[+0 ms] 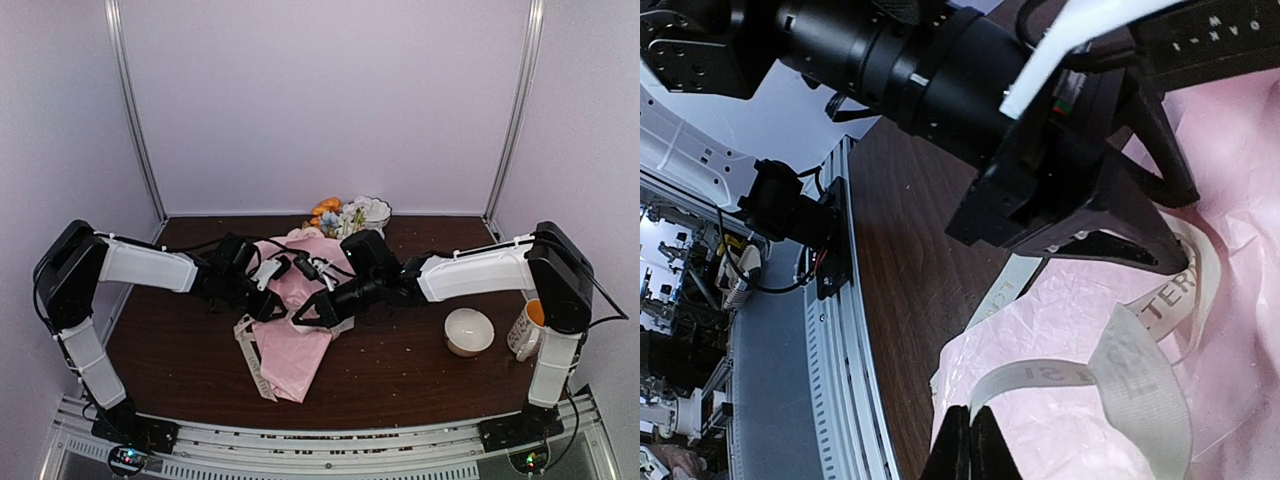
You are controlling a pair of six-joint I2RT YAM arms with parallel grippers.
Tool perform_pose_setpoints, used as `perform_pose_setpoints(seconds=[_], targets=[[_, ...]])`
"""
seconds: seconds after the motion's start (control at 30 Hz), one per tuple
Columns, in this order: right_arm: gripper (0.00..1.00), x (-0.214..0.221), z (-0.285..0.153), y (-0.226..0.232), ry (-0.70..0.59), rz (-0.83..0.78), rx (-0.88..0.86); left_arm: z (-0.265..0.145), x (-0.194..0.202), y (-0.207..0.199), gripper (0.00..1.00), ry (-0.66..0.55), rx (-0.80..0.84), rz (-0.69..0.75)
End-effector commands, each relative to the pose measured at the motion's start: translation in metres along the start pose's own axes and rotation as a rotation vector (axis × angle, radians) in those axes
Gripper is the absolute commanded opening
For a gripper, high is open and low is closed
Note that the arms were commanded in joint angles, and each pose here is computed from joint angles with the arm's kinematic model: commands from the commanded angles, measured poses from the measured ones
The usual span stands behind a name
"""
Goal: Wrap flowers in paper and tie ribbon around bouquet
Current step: Adjust the ribbon on the folded bouquet.
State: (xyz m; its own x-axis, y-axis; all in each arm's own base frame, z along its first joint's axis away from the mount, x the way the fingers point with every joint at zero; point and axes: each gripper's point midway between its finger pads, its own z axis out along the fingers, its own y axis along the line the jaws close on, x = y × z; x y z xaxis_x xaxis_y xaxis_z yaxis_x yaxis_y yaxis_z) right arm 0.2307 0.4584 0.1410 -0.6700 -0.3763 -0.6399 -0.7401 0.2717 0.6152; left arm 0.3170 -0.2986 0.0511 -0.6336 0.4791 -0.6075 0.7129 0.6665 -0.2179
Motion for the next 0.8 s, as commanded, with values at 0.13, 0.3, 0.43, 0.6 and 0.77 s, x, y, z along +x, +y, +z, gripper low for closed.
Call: perform_pose_setpoints(seconds=[0.13, 0.3, 0.43, 0.6, 0.77], targets=[[0.00, -0.001, 0.000, -0.026, -0.014, 0.070, 0.044, -0.045, -0.038, -0.011, 0.59, -0.088, 0.024, 0.066], [0.00, 0.000, -0.006, -0.036, -0.012, 0.079, 0.063, -0.065, -0.037, -0.017, 0.67, -0.094, 0.056, 0.092], [0.00, 0.005, -0.006, -0.040, 0.005, 0.074, 0.073, -0.081, -0.032, -0.002, 0.65, -0.118, 0.015, 0.054], [0.00, 0.006, -0.005, -0.041, 0.010, 0.069, 0.075, -0.088, -0.012, 0.020, 0.55, -0.086, -0.055, 0.017], [0.00, 0.005, -0.006, -0.041, 0.014, 0.060, 0.082, -0.076, 0.021, 0.024, 0.60, 0.005, -0.067, 0.014]])
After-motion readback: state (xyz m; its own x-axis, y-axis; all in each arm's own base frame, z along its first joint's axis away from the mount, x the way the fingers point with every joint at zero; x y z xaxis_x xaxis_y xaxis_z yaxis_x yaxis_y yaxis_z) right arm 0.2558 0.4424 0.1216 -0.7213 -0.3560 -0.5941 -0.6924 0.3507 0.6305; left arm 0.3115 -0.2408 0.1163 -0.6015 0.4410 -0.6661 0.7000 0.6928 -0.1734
